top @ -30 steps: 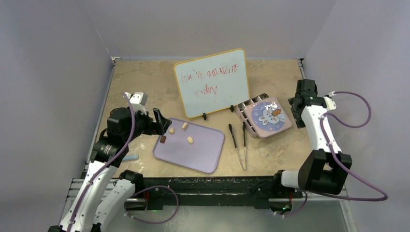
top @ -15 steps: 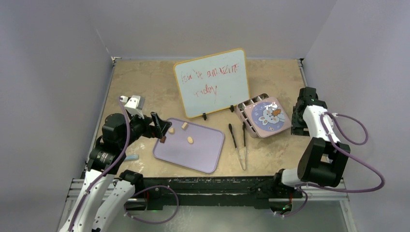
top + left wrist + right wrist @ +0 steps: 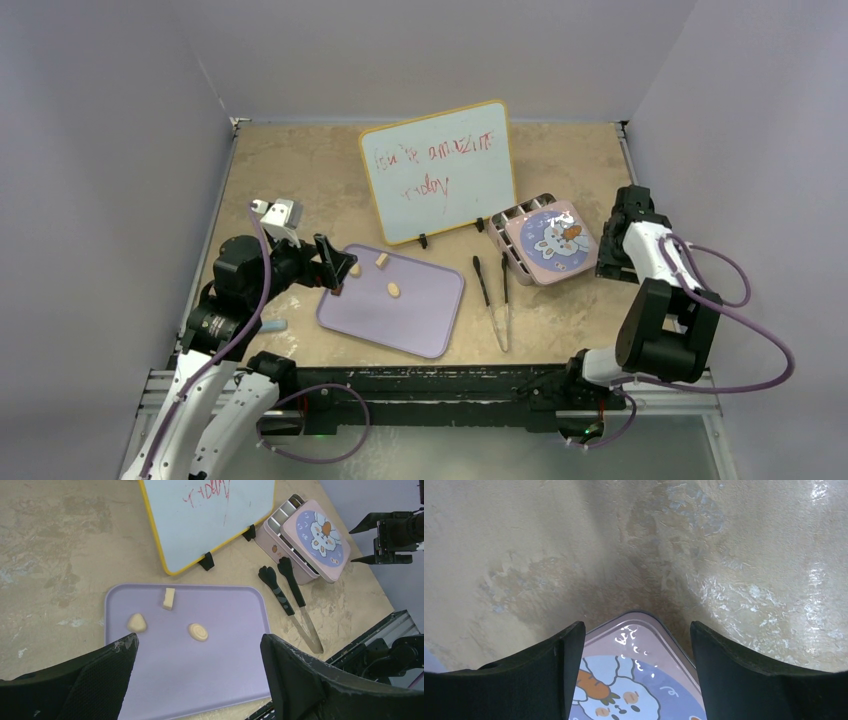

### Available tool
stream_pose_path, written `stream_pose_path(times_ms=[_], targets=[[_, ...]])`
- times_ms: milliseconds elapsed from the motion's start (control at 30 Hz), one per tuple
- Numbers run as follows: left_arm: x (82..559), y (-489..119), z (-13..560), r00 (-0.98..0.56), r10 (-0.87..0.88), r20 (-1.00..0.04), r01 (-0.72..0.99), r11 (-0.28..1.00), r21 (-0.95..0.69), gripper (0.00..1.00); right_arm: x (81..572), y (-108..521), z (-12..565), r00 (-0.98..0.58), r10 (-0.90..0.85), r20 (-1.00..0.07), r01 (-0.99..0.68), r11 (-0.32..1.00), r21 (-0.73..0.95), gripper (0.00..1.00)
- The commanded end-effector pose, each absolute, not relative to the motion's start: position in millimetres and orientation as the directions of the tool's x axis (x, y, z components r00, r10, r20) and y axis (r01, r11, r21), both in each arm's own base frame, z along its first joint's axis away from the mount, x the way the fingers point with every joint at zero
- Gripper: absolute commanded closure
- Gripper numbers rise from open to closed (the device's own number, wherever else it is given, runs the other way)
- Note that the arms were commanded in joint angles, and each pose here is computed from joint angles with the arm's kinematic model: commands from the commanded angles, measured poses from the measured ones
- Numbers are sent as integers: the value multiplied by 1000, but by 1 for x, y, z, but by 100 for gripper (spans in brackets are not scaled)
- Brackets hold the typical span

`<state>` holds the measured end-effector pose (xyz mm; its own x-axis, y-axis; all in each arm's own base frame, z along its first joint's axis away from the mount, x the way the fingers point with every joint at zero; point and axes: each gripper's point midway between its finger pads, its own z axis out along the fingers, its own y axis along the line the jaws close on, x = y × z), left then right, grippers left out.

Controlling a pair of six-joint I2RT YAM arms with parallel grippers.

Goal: Pack the chocolate
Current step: Close the box lid on the packing box.

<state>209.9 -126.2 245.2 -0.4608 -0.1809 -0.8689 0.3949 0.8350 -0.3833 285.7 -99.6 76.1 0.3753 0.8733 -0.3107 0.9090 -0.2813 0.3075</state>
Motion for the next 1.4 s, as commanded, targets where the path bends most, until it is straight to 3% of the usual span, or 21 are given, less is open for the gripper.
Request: stream_pose_path(times_ms=[0, 267, 567, 1367], targets=[[211, -128, 257, -414, -173, -894, 431, 828, -360, 10, 287, -102, 66, 382, 871, -309, 910, -296, 289, 22], [211, -128, 258, -410, -173, -895, 433, 827, -358, 10, 299, -100, 64, 347, 891, -292, 914, -252, 317, 25], [211, -127, 258, -408, -177, -896, 425, 831, -358, 12, 321, -97, 66, 300, 917, -264, 912, -195, 360, 39], [212, -124, 256, -406, -184, -895, 407, 841, -357, 12, 319, -77, 59, 301, 941, -158, 902, -227, 366, 42]])
